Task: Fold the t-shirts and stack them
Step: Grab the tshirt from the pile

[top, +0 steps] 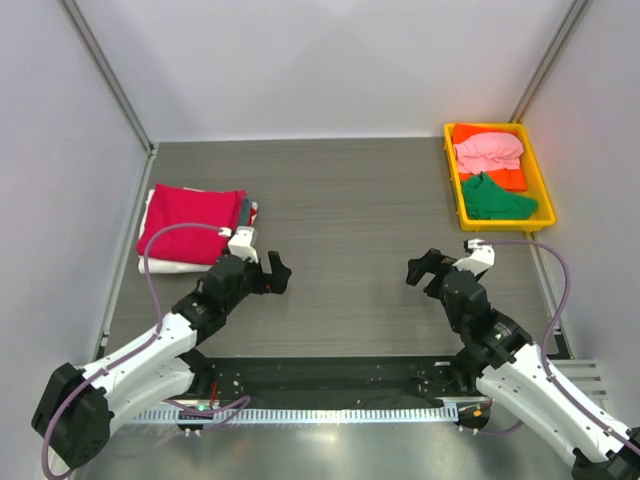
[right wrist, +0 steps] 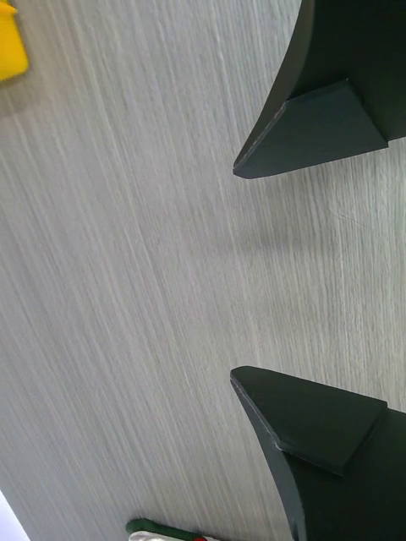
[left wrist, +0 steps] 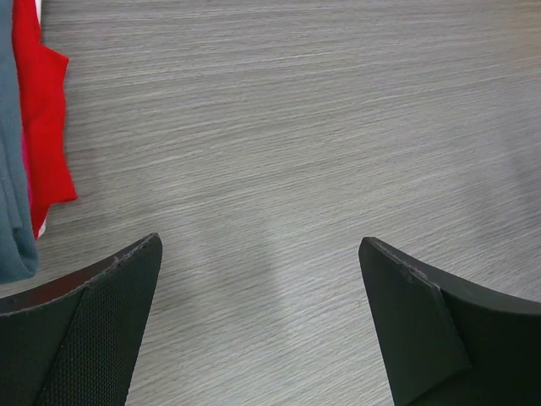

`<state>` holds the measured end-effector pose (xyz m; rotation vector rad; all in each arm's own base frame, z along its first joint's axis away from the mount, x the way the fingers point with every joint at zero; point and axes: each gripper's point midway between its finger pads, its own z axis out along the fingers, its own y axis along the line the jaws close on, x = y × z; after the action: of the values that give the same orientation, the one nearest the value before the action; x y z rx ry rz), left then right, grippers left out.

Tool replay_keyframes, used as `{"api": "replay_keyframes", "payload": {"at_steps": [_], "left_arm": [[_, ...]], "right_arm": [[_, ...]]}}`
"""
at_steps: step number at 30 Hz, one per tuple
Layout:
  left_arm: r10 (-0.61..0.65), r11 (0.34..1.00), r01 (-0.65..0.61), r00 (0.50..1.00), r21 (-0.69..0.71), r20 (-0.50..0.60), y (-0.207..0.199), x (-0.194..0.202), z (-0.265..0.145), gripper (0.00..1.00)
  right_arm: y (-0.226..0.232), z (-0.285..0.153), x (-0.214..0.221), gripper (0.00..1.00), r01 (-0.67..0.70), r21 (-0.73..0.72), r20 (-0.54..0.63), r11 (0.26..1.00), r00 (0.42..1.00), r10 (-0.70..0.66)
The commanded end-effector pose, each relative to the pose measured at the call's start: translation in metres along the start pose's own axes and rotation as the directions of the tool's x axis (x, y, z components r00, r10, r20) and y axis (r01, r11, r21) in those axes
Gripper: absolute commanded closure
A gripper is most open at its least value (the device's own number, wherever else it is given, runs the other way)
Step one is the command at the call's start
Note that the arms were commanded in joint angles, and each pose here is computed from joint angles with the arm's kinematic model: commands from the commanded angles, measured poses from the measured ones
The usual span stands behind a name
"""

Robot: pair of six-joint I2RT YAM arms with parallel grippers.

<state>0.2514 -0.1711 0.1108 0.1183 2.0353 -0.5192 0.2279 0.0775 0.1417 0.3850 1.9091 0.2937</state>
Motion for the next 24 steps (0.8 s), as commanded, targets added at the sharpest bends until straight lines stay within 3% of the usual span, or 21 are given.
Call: {"api": "replay_keyframes", "payload": {"at_steps": [1,8,13,18,24], "left_arm": [[0.0,1.0,0.0,0.998,0.004,0.068,-0.005,-0.021,0.0,0.0],[-0.012,1.0,0.012,0.998,-0.001,0.066,-0.003,-0.018,-0.001,0.0],[-0.018,1.0,0.018,0.999,-0.015,0.047,-0.002,-0.015,0.0,0.0],[-0.023,1.0,0.024,0.999,-0.011,0.044,-0.002,-0.015,0.0,0.0],[-0.024,1.0,0.025,0.999,-0.01,0.039,-0.002,-0.013,0.0,0.0]], "right_arm": [[0.015,-0.002,-0.036,0.0,0.013,-0.003,0.074,1.0,0.997,-0.013],[0.016,0.032,-0.062,0.0,0.091,0.216,0.027,0.972,0.995,-0.099],[0.003,0.079,-0.115,0.08,-0.039,0.304,0.02,0.952,0.999,0.035],[-0.046,0.121,-0.17,0.18,-0.184,0.442,0.103,0.878,0.983,0.153],[-0.094,0.184,-0.191,0.29,-0.282,0.541,0.135,0.792,0.959,0.249]]}}
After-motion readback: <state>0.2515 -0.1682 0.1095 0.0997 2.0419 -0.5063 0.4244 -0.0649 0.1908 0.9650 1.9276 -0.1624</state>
